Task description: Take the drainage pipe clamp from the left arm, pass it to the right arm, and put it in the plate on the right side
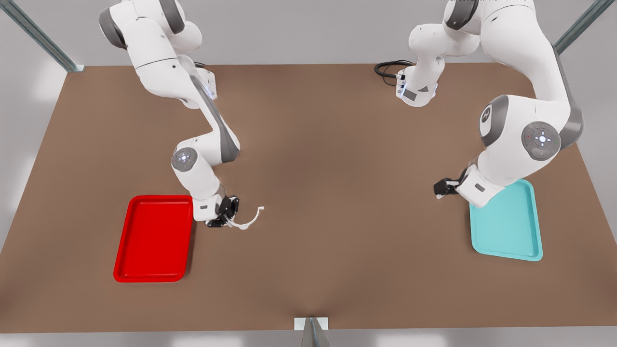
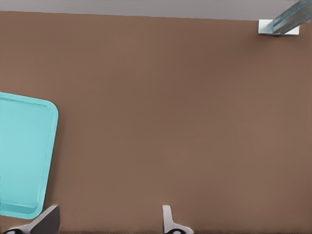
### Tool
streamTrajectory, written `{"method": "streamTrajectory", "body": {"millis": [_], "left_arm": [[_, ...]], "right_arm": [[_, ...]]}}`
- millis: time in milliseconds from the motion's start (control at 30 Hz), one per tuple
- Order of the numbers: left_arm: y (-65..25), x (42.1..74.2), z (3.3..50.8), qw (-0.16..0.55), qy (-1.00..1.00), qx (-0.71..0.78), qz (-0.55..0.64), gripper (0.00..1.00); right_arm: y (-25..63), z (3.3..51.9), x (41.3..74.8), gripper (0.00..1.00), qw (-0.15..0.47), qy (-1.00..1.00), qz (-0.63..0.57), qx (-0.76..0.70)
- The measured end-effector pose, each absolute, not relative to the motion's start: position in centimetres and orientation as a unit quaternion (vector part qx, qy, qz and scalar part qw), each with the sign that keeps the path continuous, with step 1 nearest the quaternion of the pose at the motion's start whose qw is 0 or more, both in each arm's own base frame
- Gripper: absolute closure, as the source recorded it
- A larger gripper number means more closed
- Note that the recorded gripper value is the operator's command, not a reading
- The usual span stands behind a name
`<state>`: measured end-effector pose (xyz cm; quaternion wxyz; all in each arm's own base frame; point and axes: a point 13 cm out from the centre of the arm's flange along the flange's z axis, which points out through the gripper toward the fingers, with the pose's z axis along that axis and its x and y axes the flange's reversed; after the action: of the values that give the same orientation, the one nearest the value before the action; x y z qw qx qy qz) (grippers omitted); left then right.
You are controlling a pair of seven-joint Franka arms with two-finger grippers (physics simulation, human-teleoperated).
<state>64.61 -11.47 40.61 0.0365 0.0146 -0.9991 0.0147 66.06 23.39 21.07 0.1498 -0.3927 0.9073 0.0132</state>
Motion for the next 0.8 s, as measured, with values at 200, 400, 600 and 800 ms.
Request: {"method": "streamTrajectory", "body": {"millis": [200,400,600,800], "left_arm": [[-11.4,63.1,39.7,0.085,-0.996,-0.002,0.016,0.00],[-11.0,62.3,39.9,0.100,-0.995,-0.014,0.010,0.00],[-12.3,61.4,40.7,0.103,-0.994,-0.037,0.003,0.00],[-12.8,60.9,41.6,0.101,-0.994,-0.048,0.002,0.00]], "right_arm": [[4.3,18.2,67.1,0.79,0.070,0.936,-0.015,-0.345],[-3.8,12.8,65.4,0.79,0.017,0.930,-0.015,-0.367],[-8.7,10.3,65.7,0.52,0.014,0.920,-0.011,-0.392],[-7.6,10.0,66.2,0.00,0.020,0.902,-0.005,-0.432]]}}
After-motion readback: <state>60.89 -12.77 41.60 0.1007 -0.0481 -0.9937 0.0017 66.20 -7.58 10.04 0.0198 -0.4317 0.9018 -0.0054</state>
